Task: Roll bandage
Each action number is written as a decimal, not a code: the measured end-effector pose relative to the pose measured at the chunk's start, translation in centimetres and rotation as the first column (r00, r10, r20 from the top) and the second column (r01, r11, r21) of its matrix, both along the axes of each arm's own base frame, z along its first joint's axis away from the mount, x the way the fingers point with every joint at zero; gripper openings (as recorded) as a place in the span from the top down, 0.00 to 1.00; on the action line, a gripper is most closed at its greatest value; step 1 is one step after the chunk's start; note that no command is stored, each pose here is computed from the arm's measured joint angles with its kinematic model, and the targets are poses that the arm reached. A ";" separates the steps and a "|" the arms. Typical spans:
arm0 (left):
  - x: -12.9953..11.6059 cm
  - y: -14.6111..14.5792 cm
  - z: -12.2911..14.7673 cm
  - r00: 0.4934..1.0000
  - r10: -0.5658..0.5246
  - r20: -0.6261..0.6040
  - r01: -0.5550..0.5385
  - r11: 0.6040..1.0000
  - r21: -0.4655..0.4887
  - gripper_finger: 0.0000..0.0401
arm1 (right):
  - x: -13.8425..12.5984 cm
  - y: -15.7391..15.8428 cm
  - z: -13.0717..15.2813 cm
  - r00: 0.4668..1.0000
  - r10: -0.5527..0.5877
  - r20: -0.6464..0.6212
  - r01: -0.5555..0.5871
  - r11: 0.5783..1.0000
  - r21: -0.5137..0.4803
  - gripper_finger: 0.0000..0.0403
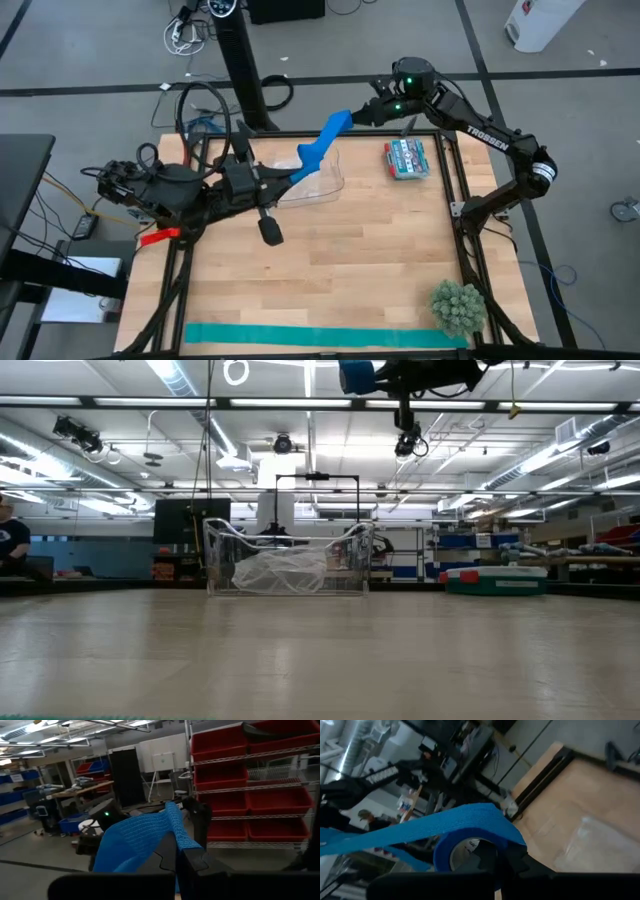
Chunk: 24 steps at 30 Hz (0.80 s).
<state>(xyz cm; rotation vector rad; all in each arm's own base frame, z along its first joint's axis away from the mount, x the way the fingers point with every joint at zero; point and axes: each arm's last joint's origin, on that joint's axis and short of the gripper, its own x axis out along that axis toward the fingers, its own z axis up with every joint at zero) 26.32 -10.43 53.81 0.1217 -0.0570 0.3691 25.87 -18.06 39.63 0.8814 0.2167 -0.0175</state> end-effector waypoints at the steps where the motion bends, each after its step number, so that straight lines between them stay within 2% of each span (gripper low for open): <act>1: 0.2 -0.1 -0.2 1.000 -0.006 -0.006 0.006 1.000 0.001 1.00 | -0.1 -0.2 0.1 1.000 -0.013 0.006 0.013 1.000 -0.007 1.00; 9: 1.3 -0.4 -1.8 0.994 -0.054 -0.092 0.050 0.998 -0.041 1.00 | -0.3 -0.9 1.6 0.990 -0.054 0.131 0.058 0.998 -0.021 1.00; 17: 2.5 -0.6 -3.2 0.989 -0.039 -0.141 0.026 0.996 -0.089 0.98 | -0.3 -0.3 1.9 0.989 -0.042 0.142 0.046 0.998 -0.030 1.00; 24: 3.2 -1.0 -3.8 0.986 -0.066 -0.152 0.048 0.992 -0.119 0.83 | -0.9 0.1 2.6 0.987 -0.038 0.157 0.049 0.997 -0.065 1.00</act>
